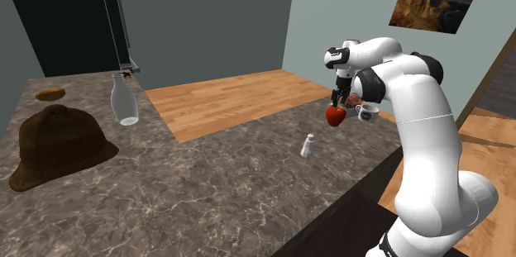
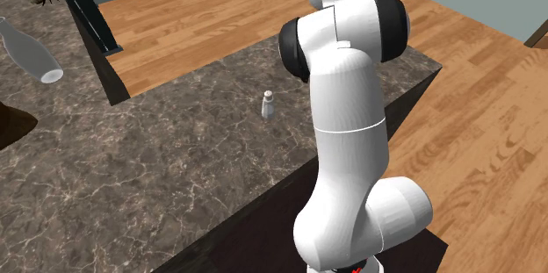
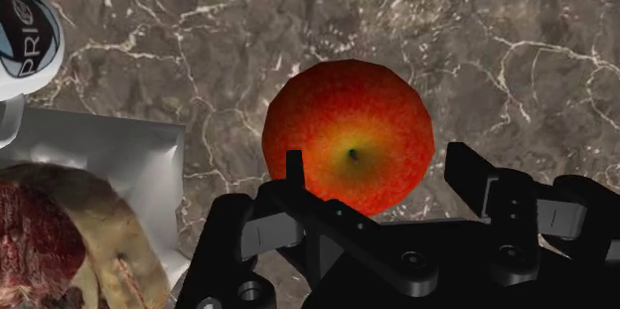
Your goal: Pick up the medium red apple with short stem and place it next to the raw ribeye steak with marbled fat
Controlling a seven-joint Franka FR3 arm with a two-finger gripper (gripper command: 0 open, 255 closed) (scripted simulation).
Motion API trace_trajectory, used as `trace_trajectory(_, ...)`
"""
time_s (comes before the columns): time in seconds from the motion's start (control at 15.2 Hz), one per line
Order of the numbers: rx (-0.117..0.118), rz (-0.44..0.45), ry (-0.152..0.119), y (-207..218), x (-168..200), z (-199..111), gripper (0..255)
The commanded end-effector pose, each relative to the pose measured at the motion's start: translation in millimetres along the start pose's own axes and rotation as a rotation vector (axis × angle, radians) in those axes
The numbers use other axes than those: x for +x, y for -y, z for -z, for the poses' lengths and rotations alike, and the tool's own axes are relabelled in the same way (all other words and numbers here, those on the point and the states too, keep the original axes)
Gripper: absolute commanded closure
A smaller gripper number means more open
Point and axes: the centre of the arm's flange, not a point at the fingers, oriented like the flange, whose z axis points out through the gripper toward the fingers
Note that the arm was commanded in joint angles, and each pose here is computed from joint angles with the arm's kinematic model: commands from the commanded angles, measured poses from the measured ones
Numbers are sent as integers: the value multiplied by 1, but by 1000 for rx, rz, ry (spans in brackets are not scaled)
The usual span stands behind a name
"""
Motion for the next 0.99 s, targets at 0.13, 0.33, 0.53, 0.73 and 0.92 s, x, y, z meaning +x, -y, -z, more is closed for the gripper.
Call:
trace_trajectory(0.13, 0, 0, 0, 0, 0, 0, 0)
trace_trajectory(0.33, 0, 0, 0, 0, 0, 40, 0)
trace_trajectory(0.53, 0, 0, 0, 0, 0, 50, 0)
trace_trajectory(0.73, 0, 0, 0, 0, 0, 50, 0)
trace_trajectory(0.92, 0, 0, 0, 0, 0, 50, 0)
